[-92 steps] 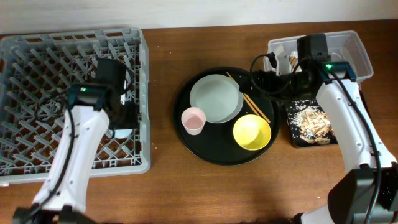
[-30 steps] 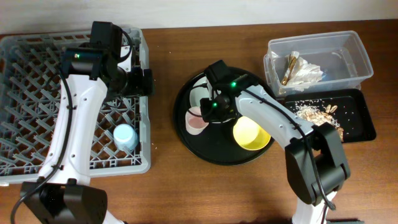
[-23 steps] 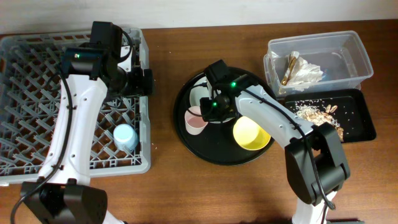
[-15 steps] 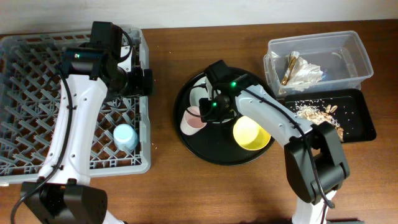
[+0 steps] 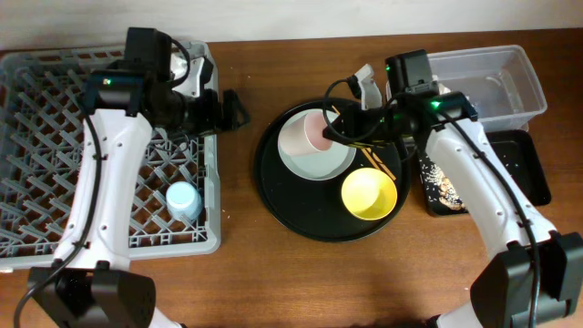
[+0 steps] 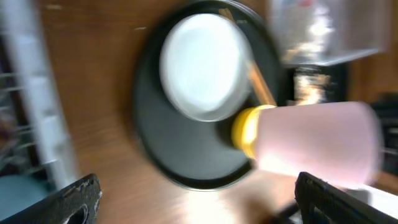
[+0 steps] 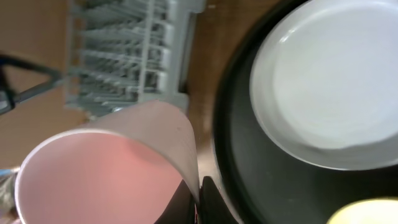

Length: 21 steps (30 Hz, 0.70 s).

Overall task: Sort waste into correct bins and load items into the dishwasher rack
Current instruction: 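Lift the pink cup toward the left gripper and hand it over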

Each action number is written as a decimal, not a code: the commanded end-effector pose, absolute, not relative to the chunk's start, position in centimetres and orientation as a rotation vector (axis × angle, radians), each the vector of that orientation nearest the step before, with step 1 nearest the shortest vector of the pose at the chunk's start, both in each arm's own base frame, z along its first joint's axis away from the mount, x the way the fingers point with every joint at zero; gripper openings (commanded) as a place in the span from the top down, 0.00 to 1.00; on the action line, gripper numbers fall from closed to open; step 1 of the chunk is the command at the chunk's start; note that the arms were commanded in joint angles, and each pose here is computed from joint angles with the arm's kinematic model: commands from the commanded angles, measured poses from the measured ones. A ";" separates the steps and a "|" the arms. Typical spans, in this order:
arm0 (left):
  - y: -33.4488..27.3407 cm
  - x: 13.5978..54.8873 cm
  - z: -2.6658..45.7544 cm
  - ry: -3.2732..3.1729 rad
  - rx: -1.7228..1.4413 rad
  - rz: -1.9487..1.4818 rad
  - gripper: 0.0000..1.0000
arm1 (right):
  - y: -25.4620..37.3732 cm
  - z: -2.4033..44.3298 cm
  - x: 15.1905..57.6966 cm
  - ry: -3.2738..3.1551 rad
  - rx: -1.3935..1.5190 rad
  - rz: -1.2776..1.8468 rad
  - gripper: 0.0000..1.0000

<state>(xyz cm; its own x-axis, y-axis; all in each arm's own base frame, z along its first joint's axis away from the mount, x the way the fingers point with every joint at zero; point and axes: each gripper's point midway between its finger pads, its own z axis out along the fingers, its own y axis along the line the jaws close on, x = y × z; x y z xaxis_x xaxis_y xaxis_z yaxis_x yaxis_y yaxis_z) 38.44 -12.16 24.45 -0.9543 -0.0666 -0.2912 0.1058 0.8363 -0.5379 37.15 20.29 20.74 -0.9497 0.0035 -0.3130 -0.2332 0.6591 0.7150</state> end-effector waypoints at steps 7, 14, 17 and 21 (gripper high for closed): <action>-15.3 36.6 32.5 2.289 0.318 -1.559 0.01 | 23.0 24.9 35.5 2.374 -0.427 1.505 0.96; -15.9 35.6 35.4 2.088 0.450 -1.715 0.01 | 23.8 26.9 35.0 2.257 -0.516 1.634 0.96; -16.0 35.4 35.9 2.050 0.474 -1.738 0.01 | 24.1 27.8 34.7 2.202 -0.559 1.681 0.96; -16.1 35.3 35.9 2.044 0.485 -1.741 0.01 | 24.4 28.6 34.8 2.149 -0.596 1.705 0.96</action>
<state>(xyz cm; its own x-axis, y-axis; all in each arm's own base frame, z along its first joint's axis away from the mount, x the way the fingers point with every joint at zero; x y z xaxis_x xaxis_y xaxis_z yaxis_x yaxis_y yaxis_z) 35.66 -15.88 34.84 -0.8802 -0.0039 -0.4746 0.4626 0.2164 -0.8598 35.38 24.16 27.61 -0.8671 -0.1046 -0.4870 -0.4967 0.2562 0.8293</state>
